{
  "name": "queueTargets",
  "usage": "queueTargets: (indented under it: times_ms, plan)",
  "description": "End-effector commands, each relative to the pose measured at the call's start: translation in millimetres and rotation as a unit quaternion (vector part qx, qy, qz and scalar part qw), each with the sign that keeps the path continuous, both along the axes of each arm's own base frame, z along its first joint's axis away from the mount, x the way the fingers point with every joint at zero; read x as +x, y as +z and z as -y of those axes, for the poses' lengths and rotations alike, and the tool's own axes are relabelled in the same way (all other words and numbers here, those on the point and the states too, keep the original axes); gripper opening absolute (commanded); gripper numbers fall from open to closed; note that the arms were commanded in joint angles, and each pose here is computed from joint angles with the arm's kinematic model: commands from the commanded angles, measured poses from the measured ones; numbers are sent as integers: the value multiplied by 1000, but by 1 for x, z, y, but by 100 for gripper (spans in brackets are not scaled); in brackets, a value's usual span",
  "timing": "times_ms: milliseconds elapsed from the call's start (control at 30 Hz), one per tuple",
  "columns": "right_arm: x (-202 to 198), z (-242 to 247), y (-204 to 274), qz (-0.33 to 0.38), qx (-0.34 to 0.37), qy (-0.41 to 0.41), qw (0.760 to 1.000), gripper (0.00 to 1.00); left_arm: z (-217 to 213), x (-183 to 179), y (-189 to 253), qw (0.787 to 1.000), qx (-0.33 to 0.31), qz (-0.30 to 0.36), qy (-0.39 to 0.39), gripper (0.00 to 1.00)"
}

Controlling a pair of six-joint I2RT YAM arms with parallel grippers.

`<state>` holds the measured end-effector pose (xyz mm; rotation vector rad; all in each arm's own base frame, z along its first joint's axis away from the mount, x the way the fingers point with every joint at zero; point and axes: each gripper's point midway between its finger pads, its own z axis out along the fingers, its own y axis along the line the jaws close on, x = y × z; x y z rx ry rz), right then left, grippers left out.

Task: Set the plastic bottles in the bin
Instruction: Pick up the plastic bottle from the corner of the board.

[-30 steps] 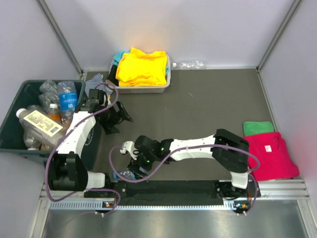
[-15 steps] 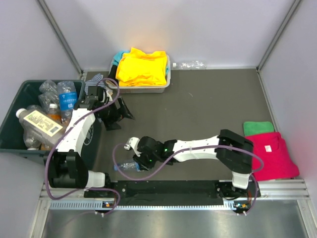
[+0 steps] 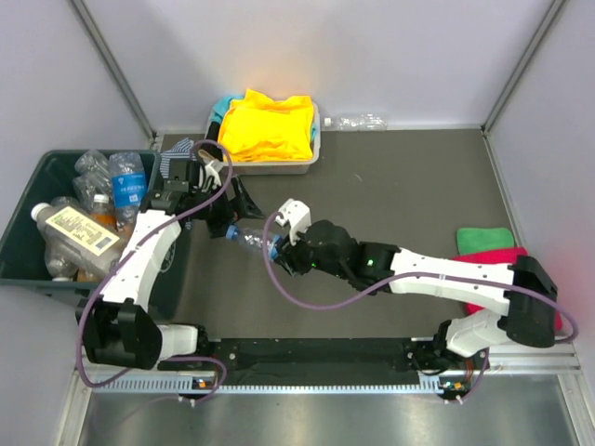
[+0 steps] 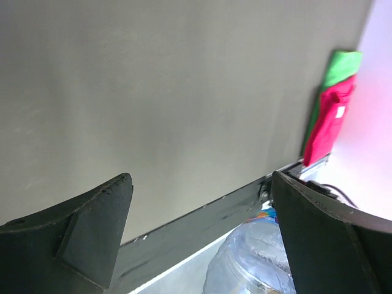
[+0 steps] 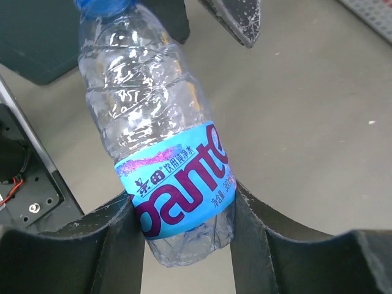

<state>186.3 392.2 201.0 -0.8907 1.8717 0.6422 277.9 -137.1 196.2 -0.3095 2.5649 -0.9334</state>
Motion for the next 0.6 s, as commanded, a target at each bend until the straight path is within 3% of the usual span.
queueTargets:
  times_ms: [0,233,567]
  plan:
    - [22,7,46,26,48,-44,998,18,22,16,48,995,-43,87,-8,99]
    - [37,8,54,31,54,-74,995,18,43,20,76,989,-70,128,4,97]
    - [55,25,55,31,63,-131,989,19,38,19,91,987,-67,143,30,96]
